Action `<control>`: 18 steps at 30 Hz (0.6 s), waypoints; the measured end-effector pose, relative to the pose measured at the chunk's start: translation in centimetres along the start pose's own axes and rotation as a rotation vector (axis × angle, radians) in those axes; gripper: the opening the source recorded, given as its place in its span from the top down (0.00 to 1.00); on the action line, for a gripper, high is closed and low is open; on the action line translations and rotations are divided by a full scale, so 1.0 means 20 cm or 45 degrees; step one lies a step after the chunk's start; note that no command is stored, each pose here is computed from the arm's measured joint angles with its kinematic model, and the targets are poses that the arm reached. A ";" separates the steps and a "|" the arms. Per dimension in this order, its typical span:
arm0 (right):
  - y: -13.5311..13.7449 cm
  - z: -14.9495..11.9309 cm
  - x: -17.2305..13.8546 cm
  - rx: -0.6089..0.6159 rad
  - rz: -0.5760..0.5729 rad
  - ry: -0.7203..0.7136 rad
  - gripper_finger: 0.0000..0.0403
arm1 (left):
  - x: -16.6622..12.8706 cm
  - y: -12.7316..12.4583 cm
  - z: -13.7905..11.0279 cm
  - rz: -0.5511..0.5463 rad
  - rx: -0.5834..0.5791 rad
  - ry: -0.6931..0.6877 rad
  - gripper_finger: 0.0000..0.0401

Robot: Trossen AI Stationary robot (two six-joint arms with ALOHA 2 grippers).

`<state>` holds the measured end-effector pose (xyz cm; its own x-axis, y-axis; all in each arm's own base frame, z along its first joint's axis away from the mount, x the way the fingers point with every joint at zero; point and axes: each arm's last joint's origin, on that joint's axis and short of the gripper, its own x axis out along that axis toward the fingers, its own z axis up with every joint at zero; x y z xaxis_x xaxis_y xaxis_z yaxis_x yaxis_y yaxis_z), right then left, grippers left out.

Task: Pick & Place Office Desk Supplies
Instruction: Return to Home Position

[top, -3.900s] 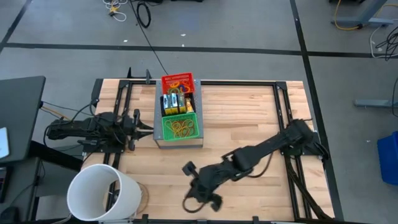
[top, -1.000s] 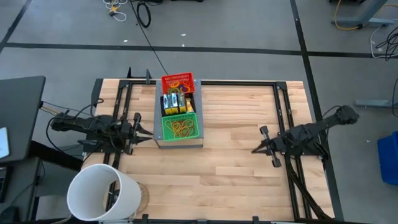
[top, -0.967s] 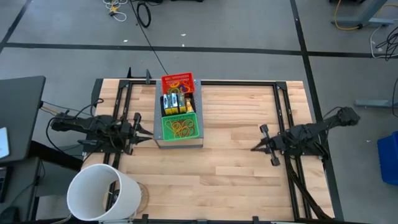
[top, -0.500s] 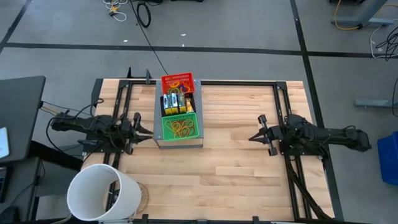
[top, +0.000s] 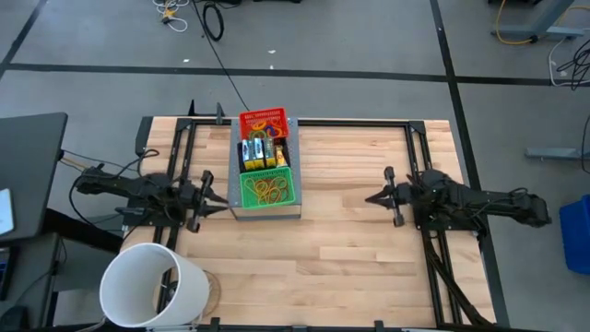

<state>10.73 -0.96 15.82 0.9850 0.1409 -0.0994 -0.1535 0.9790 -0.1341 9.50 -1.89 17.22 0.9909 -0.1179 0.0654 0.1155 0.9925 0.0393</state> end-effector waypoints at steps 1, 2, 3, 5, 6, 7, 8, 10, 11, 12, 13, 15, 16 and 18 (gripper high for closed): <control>0.00 -0.01 0.00 0.004 -0.050 0.025 0.99 | 0.00 0.00 0.01 -0.008 0.003 -0.032 0.79; -0.01 -0.01 0.00 0.011 -0.111 0.046 0.99 | 0.00 0.00 0.02 0.000 0.003 -0.061 0.79; -0.02 -0.02 0.00 0.022 -0.181 0.066 0.99 | 0.00 0.00 0.03 0.025 0.008 -0.073 0.79; -0.03 -0.03 0.00 0.063 -0.303 0.096 0.99 | 0.00 0.01 0.04 0.082 0.005 -0.095 0.79; -0.04 -0.03 -0.01 0.086 -0.357 0.109 0.99 | 0.00 0.01 0.05 0.105 0.008 -0.123 0.79; -0.04 -0.03 -0.01 0.093 -0.408 0.120 0.99 | 0.00 0.02 0.06 0.123 0.012 -0.143 0.79; -0.05 -0.03 -0.01 0.095 -0.454 0.125 0.99 | 0.00 0.02 0.06 0.138 0.026 -0.147 0.79; -0.05 -0.03 -0.01 0.096 -0.522 0.131 0.99 | -0.01 0.02 0.06 0.170 0.046 -0.162 0.79; -0.06 -0.03 -0.01 0.096 -0.548 0.134 0.99 | -0.01 0.02 0.07 0.180 0.064 -0.177 0.79; -0.06 -0.03 -0.02 0.096 -0.566 0.136 0.99 | -0.01 0.02 0.07 0.200 0.091 -0.179 0.79; -0.06 -0.03 -0.02 0.091 -0.577 0.137 0.99 | -0.01 0.03 0.07 0.227 0.113 -0.173 0.79; -0.06 -0.03 -0.02 0.087 -0.581 0.138 0.99 | -0.01 0.03 0.07 0.279 0.132 -0.161 0.79; -0.06 -0.03 -0.02 0.087 -0.581 0.138 0.99 | -0.01 0.03 0.07 0.284 0.133 -0.160 0.79; -0.06 -0.03 -0.02 0.087 -0.581 0.138 0.99 | -0.01 0.03 0.07 0.276 0.135 -0.161 0.79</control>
<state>10.54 -2.29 15.37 0.9361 -0.3188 -0.1485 0.3024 0.9452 -0.1233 9.31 -1.26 18.64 0.9743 0.0875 0.2077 -0.1130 0.9870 0.1143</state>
